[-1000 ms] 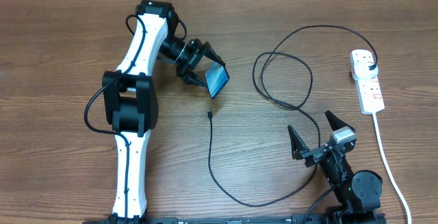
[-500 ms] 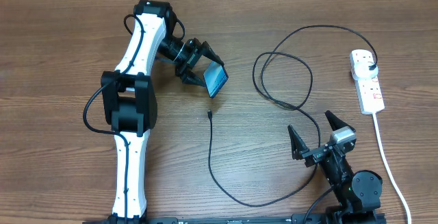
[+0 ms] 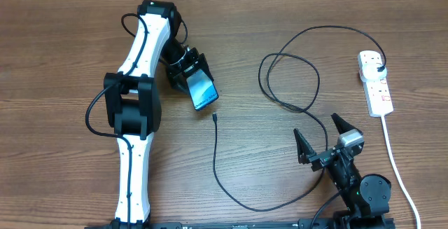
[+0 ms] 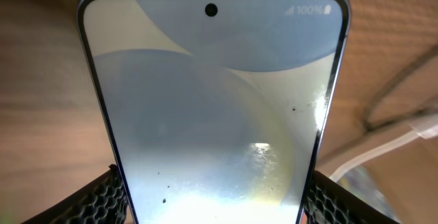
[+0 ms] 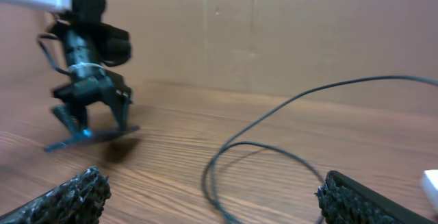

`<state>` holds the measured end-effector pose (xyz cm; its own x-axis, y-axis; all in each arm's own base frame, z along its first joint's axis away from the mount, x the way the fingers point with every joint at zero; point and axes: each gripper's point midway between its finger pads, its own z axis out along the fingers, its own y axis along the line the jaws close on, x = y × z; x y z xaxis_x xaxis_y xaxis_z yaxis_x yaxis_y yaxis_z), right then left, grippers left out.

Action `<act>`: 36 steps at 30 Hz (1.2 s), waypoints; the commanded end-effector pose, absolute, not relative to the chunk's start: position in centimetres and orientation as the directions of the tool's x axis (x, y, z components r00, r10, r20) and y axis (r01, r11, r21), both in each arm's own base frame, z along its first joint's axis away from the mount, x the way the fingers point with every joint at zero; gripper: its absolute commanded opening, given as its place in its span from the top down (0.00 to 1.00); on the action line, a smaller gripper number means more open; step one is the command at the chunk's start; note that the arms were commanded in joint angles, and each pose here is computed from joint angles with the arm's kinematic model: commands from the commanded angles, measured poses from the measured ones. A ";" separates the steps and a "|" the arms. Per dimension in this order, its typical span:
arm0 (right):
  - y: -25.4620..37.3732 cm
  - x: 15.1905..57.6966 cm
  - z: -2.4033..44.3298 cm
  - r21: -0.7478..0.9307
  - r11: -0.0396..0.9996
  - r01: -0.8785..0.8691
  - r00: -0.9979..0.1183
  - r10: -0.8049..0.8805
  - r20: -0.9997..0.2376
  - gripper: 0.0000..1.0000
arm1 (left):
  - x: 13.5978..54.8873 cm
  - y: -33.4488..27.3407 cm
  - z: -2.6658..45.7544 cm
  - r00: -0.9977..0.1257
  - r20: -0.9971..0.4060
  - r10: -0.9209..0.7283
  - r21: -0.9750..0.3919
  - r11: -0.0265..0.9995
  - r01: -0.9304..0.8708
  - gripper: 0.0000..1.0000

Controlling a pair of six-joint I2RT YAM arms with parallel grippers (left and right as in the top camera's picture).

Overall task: Plug charger to phone and switch on socket
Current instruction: 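Lift the phone upright with the left gripper and tilt it, then reach the right gripper to the phone and grasp its side edge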

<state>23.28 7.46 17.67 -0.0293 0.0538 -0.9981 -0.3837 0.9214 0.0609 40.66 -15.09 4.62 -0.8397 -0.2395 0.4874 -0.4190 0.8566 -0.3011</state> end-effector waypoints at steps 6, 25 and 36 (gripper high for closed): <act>11.0 21.3 17.7 0.817 0.463 -0.343 -0.477 0.664 -0.576 0.00 | 43.2 -15.2 12.5 -0.940 0.207 -0.271 -0.366 0.870 -0.331 0.96; 12.3 20.8 16.7 0.879 0.390 -0.274 -0.604 0.641 -0.473 0.00 | 42.8 -21.2 14.2 -0.867 0.232 -0.441 -0.363 0.788 -0.497 0.96; 12.9 25.0 18.0 0.822 0.499 -0.274 -0.593 0.585 -0.553 0.00 | 42.6 -22.5 14.2 -0.833 0.249 -0.493 -0.345 0.759 -0.552 0.95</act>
